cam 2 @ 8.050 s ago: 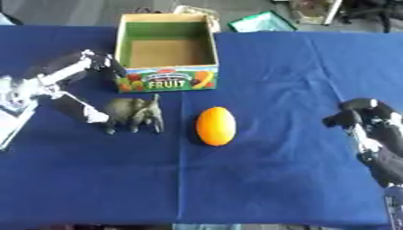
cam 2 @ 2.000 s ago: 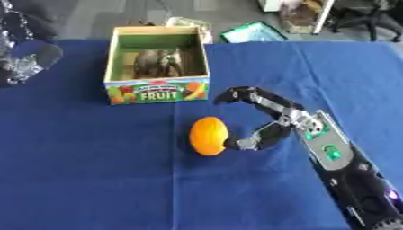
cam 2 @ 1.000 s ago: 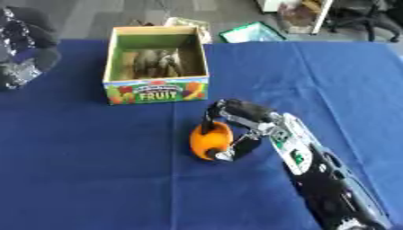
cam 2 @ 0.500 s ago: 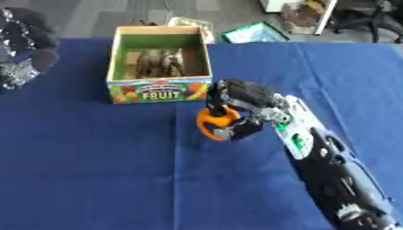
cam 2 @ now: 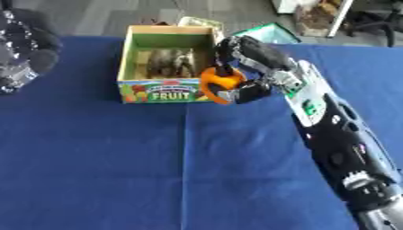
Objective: Pick up objects on the table and place them in the box.
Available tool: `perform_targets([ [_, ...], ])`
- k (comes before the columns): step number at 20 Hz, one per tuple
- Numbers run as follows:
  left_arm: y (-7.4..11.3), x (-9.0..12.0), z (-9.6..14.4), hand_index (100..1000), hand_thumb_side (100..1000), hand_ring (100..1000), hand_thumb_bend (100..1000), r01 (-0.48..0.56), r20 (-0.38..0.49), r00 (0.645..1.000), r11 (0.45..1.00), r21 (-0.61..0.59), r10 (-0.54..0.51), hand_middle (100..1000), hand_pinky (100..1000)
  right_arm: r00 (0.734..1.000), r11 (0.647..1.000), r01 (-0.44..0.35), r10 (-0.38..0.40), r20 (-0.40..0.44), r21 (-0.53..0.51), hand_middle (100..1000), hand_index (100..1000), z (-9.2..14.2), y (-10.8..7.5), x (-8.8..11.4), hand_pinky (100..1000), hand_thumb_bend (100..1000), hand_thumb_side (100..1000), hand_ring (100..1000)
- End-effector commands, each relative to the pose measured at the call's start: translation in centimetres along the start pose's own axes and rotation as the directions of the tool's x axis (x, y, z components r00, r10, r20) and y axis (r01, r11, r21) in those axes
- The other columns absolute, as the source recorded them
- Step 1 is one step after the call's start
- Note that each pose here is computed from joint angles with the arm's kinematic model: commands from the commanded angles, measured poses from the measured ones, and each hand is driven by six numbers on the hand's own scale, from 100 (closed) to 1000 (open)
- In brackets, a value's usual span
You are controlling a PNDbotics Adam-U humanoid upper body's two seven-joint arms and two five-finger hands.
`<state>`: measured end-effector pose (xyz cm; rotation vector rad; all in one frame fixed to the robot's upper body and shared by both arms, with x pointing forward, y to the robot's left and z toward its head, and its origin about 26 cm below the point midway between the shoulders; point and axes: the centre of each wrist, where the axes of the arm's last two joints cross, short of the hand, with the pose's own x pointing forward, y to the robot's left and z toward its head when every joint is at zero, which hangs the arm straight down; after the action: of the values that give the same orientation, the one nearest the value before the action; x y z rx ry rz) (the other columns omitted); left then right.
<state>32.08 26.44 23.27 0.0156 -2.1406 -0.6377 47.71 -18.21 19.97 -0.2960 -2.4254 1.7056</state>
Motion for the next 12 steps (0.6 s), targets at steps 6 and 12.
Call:
perform_targets([
  [6, -0.8, 1.8, -1.5, 752, 357, 621, 605, -0.029, 0.089, 0.995, 0.998, -0.057, 0.034, 618, 648, 0.987, 0.980, -0.080, 0.053, -0.149, -0.182, 260, 423, 0.3, -2.9, -1.9, 712, 136, 100, 574],
  [12, -1.2, 2.1, -1.9, 752, 358, 620, 599, -0.048, 0.105, 0.993, 0.996, -0.070, 0.055, 617, 646, 0.964, 0.952, -0.165, 0.100, -0.245, -0.259, 303, 467, 0.2, -3.0, -2.4, 717, 153, 100, 587],
])
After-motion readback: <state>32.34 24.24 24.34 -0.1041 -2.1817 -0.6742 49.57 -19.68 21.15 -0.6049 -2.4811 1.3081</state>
